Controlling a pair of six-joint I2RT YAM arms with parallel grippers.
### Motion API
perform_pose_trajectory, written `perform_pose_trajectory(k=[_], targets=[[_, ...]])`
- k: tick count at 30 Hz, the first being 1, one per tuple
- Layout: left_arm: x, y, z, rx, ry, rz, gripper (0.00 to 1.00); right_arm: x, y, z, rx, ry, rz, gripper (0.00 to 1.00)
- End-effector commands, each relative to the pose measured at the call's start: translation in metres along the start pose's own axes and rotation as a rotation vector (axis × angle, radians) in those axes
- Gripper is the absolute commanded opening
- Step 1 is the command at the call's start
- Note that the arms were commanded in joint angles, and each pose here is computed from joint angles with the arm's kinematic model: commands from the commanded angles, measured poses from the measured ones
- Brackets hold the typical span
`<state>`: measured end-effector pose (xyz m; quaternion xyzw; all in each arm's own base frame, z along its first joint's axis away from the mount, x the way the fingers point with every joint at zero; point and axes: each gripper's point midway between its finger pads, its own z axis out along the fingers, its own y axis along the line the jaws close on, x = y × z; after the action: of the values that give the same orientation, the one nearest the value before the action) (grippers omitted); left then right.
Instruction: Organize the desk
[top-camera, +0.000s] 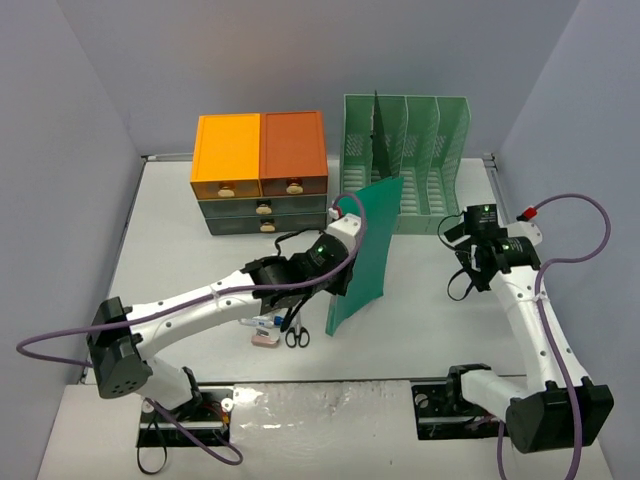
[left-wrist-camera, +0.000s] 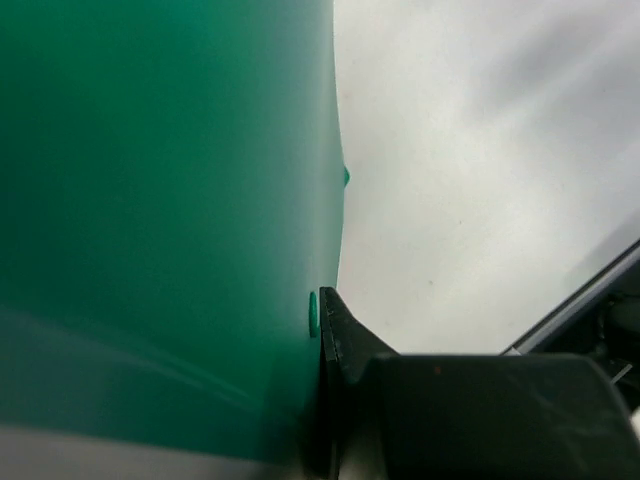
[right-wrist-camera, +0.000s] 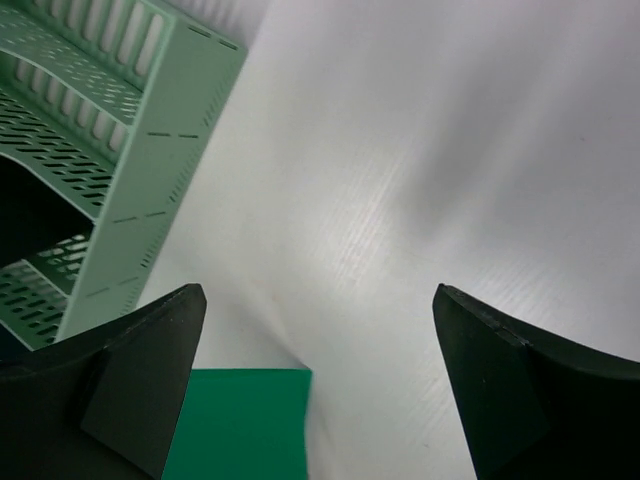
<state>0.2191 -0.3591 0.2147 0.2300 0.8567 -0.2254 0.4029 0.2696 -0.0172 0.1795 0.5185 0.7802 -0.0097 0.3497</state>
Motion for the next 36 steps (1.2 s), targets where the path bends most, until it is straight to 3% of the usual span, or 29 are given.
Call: perform_pose_trajectory(k=[1,9,18,26,31,36], targets=[[-0.065,-0.016,-0.013,-0.037,-0.218,0.112,0.00,0.002,-0.028,-0.013,0.032,-0.004,-0.020,0.94],[-0.110,-0.039,-0.034,-0.064,-0.385,0.247,0.00,0.023,-0.055,-0.016,0.064,0.058,-0.021,0.94],[-0.165,-0.047,-0.050,-0.115,-0.600,0.213,0.00,0.032,-0.076,-0.035,0.080,0.108,-0.033,0.94],[-0.221,-0.066,-0.005,-0.254,-0.775,0.152,0.00,0.040,-0.097,-0.057,0.086,0.163,-0.061,0.94],[-0.260,-0.074,0.000,-0.362,-0.880,0.017,0.00,0.039,-0.108,-0.065,0.103,0.164,-0.089,0.94],[-0.261,-0.077,0.041,-0.489,-0.889,0.009,0.00,0.043,-0.115,-0.070,0.098,0.183,-0.110,0.94]])
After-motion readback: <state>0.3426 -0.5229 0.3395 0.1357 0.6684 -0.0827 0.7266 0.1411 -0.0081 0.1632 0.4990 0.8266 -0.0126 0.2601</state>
